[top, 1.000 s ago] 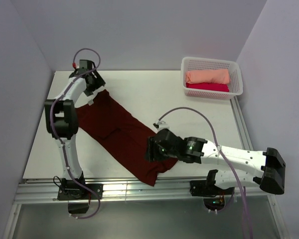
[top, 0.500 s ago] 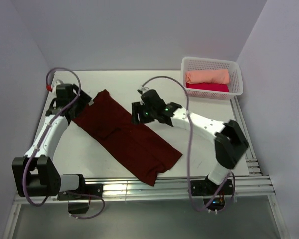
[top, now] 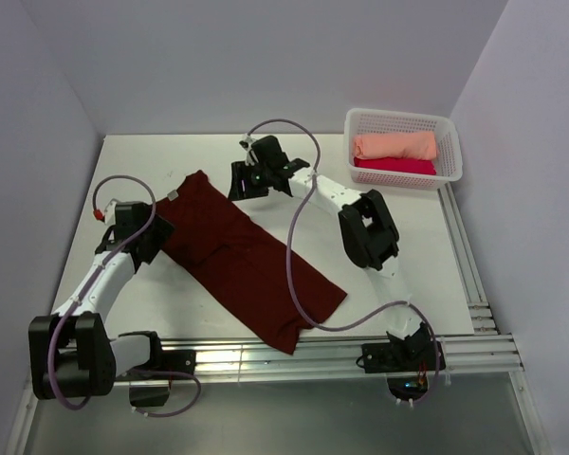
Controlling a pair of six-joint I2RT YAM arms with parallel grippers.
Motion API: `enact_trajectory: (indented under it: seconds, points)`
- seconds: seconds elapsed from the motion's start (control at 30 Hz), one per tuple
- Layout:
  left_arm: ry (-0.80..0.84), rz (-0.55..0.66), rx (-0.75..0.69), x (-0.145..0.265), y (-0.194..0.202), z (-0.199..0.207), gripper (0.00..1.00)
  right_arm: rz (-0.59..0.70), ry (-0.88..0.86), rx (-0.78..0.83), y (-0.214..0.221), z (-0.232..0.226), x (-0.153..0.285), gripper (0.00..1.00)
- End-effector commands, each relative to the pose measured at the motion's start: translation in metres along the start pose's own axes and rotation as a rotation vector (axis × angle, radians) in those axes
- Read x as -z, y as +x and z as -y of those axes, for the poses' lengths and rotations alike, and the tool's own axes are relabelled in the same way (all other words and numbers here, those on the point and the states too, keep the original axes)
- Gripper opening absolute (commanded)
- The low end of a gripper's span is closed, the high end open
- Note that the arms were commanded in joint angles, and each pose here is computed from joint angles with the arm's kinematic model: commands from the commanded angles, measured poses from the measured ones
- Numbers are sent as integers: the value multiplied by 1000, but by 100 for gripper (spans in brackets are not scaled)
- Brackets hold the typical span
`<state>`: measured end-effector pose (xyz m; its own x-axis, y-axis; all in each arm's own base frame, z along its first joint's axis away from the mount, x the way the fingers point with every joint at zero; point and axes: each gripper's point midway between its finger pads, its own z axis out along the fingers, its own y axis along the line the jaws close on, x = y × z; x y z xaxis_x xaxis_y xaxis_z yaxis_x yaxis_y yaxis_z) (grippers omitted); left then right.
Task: Roll the t-shirts
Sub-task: Fold the tshirt
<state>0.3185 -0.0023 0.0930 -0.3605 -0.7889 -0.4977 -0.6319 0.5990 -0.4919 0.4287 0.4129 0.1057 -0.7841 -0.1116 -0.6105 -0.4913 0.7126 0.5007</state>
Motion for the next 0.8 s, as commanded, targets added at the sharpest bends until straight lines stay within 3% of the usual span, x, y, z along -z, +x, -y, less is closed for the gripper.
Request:
enact_trajectory:
  seconds: [0.0, 0.27, 0.77]
  points:
    - [33, 2, 48, -10, 5, 0, 75, -22, -65, 11, -12, 7, -6, 60]
    - [16, -29, 83, -32, 18, -13, 72, -69, -86, -47, -4, 29, -27, 60]
    - [-37, -42, 98, -58, 24, -28, 67, -151, -100, -99, 19, 16, -53, 56]
